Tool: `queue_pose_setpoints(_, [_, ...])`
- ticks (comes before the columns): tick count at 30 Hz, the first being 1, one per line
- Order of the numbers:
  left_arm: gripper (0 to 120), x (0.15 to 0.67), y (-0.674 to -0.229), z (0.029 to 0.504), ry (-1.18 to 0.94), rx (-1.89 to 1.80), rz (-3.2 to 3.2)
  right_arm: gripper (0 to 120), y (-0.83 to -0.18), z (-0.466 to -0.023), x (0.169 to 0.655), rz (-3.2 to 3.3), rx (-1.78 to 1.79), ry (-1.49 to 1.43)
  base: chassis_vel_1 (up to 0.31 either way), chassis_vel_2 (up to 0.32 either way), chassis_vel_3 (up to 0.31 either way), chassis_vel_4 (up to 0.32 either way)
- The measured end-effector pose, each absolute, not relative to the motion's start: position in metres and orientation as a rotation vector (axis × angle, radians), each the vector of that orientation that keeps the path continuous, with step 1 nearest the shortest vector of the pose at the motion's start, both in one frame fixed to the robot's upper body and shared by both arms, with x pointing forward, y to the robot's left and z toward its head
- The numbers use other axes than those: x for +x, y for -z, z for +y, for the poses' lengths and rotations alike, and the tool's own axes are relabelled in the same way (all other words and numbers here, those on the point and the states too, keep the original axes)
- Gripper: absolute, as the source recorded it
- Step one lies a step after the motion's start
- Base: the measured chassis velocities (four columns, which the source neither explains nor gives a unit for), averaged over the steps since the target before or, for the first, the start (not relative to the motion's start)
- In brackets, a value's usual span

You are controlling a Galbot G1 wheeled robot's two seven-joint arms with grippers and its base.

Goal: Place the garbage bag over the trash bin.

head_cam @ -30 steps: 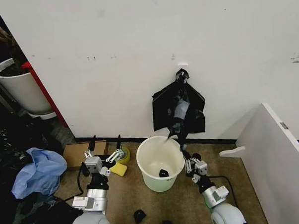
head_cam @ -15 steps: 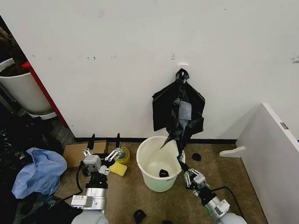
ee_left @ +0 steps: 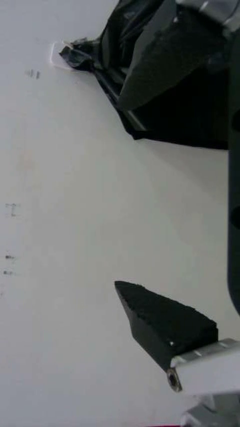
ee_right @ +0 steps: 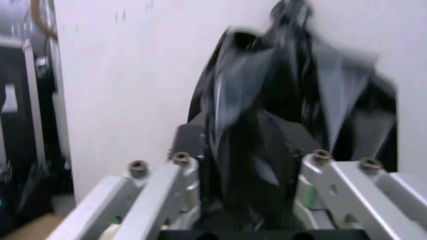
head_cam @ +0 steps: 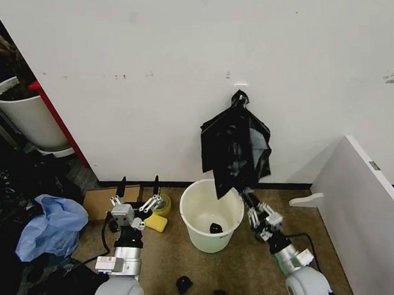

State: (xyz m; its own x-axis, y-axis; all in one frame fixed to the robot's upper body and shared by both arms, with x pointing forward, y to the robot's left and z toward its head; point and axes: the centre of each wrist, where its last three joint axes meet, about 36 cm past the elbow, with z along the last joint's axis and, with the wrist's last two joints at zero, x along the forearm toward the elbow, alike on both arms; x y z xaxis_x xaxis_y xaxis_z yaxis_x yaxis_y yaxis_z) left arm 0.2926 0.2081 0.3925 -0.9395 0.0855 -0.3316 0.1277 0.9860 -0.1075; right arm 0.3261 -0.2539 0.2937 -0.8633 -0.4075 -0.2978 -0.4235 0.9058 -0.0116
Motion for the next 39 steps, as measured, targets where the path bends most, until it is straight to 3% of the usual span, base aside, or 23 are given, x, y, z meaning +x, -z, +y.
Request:
queue_pose_setpoints(3, [100,0.293,-0.392,0.208,0.180,0.155,2.802,36,-0.300,-0.255,0.329,2.744,-0.602,-0.119,0.000,0.000,0.000,0.000])
queue_pose_setpoints(10, [100,0.293,-0.388,0.209,0.167,0.158,2.812,68,-0.316,-0.250,0.324,2.793,-0.319,-0.142,0.000,0.000,0.000,0.000])
queue_pose_setpoints(11, [100,0.293,-0.388,0.209,0.167,0.158,2.812,68,-0.316,-0.250,0.324,2.793,-0.319,-0.142,0.000,0.000,0.000,0.000])
queue_pose_setpoints(17, [100,0.288,-0.385,0.209,0.153,0.160,2.827,94,-0.307,-0.245,0.350,2.843,-0.287,-0.152,0.000,0.000,0.000,0.000])
queue_pose_setpoints(21, [100,0.287,-0.386,0.210,0.148,0.158,2.826,100,-0.302,-0.237,0.361,2.848,-0.344,-0.131,0.000,0.000,0.000,0.000])
queue_pose_setpoints(26, [100,0.285,-0.387,0.211,0.144,0.152,2.827,92,-0.299,-0.230,0.385,2.861,-0.356,-0.129,0.000,0.000,0.000,0.000])
queue_pose_setpoints(32, [100,0.283,-0.386,0.209,0.143,0.143,2.832,66,-0.306,-0.207,0.408,2.869,-0.383,-0.238,0.000,0.000,0.000,0.000])
queue_pose_setpoints(33, [100,0.283,-0.386,0.209,0.143,0.143,2.832,66,-0.306,-0.207,0.408,2.869,-0.383,-0.238,0.000,0.000,0.000,0.000])
queue_pose_setpoints(36, [100,0.281,-0.386,0.208,0.144,0.140,2.832,56,-0.304,-0.204,0.415,2.875,-0.383,-0.174,0.000,0.000,0.000,0.000])
queue_pose_setpoints(39, [100,0.280,-0.386,0.208,0.146,0.135,2.832,54,-0.299,-0.205,0.426,2.891,-0.320,-0.059,0.000,0.000,0.000,0.000])
